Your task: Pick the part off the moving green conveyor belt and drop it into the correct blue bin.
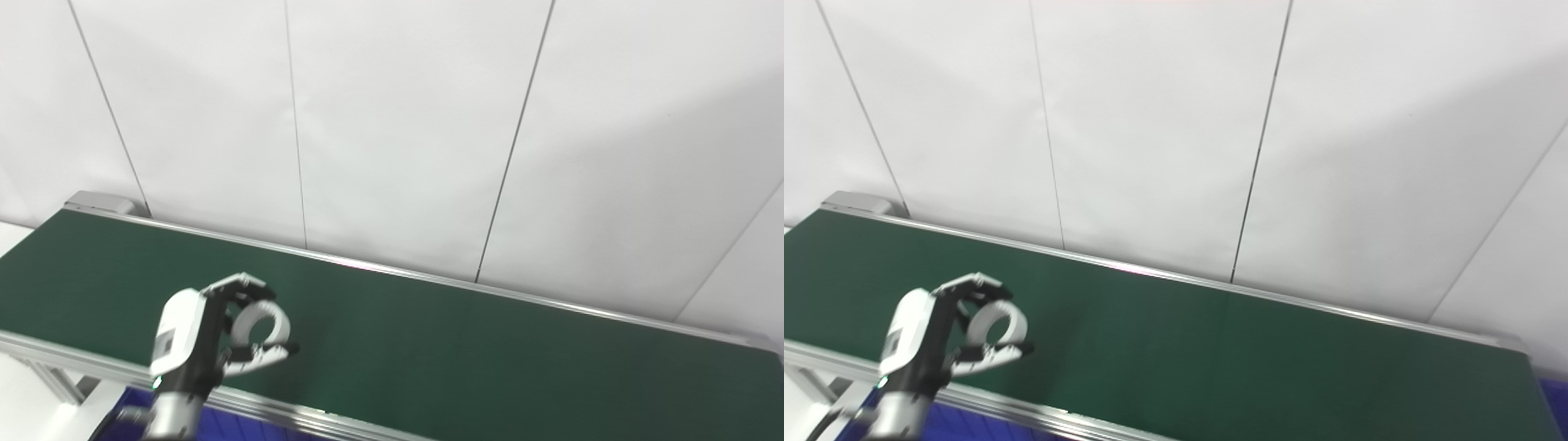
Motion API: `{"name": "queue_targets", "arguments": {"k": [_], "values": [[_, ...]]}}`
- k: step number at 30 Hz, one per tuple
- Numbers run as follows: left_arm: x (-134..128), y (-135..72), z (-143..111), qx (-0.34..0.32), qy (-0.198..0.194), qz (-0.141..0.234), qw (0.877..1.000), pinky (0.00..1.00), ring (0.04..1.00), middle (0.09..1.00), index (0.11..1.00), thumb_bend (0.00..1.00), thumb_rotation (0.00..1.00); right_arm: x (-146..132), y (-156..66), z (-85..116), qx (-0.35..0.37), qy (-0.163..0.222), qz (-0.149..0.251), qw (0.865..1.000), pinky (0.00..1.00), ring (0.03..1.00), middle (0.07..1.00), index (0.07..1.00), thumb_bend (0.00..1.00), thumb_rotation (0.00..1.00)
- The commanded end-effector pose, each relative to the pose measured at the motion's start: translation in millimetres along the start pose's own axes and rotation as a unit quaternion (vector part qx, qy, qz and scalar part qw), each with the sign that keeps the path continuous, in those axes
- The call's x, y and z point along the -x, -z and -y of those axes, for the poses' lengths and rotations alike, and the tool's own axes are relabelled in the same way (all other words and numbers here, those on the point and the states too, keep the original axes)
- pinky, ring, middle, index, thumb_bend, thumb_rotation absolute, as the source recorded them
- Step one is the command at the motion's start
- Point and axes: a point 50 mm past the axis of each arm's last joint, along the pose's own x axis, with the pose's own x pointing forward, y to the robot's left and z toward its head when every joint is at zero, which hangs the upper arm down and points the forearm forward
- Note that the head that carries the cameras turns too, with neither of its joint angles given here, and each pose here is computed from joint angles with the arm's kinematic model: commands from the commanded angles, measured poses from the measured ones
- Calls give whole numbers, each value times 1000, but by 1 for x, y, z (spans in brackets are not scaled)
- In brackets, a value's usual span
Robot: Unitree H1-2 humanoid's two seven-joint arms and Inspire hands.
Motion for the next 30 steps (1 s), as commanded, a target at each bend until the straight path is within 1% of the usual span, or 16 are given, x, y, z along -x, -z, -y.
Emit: {"name": "queue_targets", "arguments": {"k": [1,4,7,10,11,12,14,15,18,21,23,26,29,30], "values": [[3,-3,-11,11,-8,40,999,296,382,451,532,497,0,-4,-16,0,-1,7,24,1000,728,817,855,868,974,150],[17,5,-11,32,6,42,999,261,361,450,543,493,0,-2,-22,1,2,7,24,1000,735,821,859,873,979,157],[30,10,-9,37,27,35,998,276,364,468,546,493,0,-1,-26,1,3,7,23,1000,739,822,862,876,973,161],[45,14,-5,28,65,40,997,301,377,481,536,495,0,1,-30,1,1,9,25,1000,752,826,867,882,958,163],[49,16,-3,31,84,41,995,312,383,482,531,496,0,2,-31,1,-1,9,25,1000,760,830,870,885,951,167],[54,20,1,39,108,41,993,323,386,481,529,496,0,2,-32,1,-2,8,25,1000,767,835,875,889,942,170],[62,27,8,43,150,35,987,388,415,476,516,499,0,2,-34,2,-2,6,25,1000,784,846,884,897,921,195],[65,29,10,43,164,31,985,392,417,476,515,499,0,2,-34,2,-3,6,25,1000,786,847,885,898,919,197],[68,29,15,37,193,33,980,399,428,483,506,500,0,1,-37,4,-2,6,25,1000,794,848,888,903,906,210],[71,28,21,36,221,43,974,373,416,487,508,500,0,0,-39,5,1,9,26,1000,788,842,885,907,895,236],[72,26,24,40,241,48,968,382,418,490,507,500,0,-2,-40,5,4,10,25,1000,786,841,885,910,894,275],[73,22,29,22,268,59,961,364,413,485,513,500,0,-4,-42,8,4,11,22,1000,792,845,888,911,898,296],[71,18,34,-1,304,74,950,349,407,485,520,499,0,-7,-44,10,8,11,21,1000,779,843,888,910,910,328],[70,17,35,-7,312,77,947,371,418,485,517,499,0,-8,-45,11,8,11,21,1000,778,843,889,910,912,333]]}}
